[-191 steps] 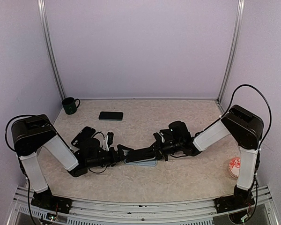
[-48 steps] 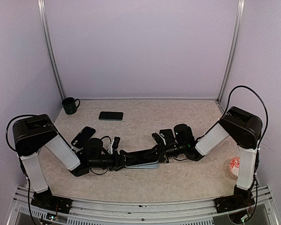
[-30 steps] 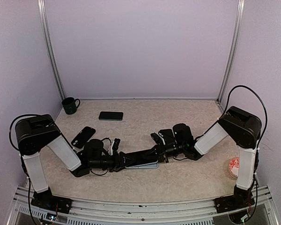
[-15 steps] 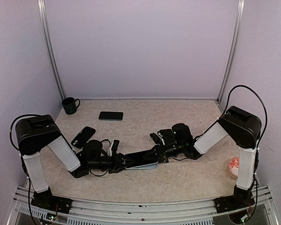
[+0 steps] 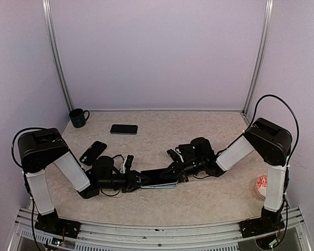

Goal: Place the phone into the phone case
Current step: Install the phone on the phone case.

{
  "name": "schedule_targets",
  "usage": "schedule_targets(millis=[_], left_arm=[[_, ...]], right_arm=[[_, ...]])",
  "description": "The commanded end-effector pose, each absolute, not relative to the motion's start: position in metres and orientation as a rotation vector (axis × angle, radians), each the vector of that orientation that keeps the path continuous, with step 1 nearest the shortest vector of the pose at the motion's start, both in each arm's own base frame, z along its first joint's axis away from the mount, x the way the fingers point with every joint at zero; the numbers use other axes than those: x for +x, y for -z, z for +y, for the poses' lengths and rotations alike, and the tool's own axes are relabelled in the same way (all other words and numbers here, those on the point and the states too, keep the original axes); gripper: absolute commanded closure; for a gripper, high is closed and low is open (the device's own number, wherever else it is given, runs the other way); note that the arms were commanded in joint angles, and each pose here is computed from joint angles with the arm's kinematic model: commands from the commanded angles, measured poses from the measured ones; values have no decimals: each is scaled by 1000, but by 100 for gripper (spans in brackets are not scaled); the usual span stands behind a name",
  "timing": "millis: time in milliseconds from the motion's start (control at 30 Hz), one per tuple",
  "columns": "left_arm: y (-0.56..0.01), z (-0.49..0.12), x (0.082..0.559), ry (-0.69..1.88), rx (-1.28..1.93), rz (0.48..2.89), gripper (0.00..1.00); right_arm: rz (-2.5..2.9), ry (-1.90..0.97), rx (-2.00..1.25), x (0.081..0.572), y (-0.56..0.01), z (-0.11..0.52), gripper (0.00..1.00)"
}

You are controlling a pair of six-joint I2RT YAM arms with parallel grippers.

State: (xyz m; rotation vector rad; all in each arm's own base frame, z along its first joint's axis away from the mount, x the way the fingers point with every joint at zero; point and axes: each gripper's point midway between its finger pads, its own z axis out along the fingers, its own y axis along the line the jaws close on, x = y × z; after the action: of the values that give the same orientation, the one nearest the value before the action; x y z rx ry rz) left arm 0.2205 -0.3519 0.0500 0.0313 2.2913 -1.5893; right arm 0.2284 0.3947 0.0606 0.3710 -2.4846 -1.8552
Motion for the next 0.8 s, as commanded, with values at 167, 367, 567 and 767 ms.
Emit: schedule_targets(millis=[167,367,567,767], left_arm=[[-130,-378,209,1837,267,1953,79],[-132,-378,209,1853,266,1943,84],[-134,-377,208,1861,265,1936,90],[-136,-377,208,1869,262,1928,97]], right_arm=[[-2503,1767,344,227,-43,399,80],[-2528,1741,351,228,-41,396,79],[-2546,1714,362,229,-39,393,78],[-2560,1704,379,229,-41,391,77]])
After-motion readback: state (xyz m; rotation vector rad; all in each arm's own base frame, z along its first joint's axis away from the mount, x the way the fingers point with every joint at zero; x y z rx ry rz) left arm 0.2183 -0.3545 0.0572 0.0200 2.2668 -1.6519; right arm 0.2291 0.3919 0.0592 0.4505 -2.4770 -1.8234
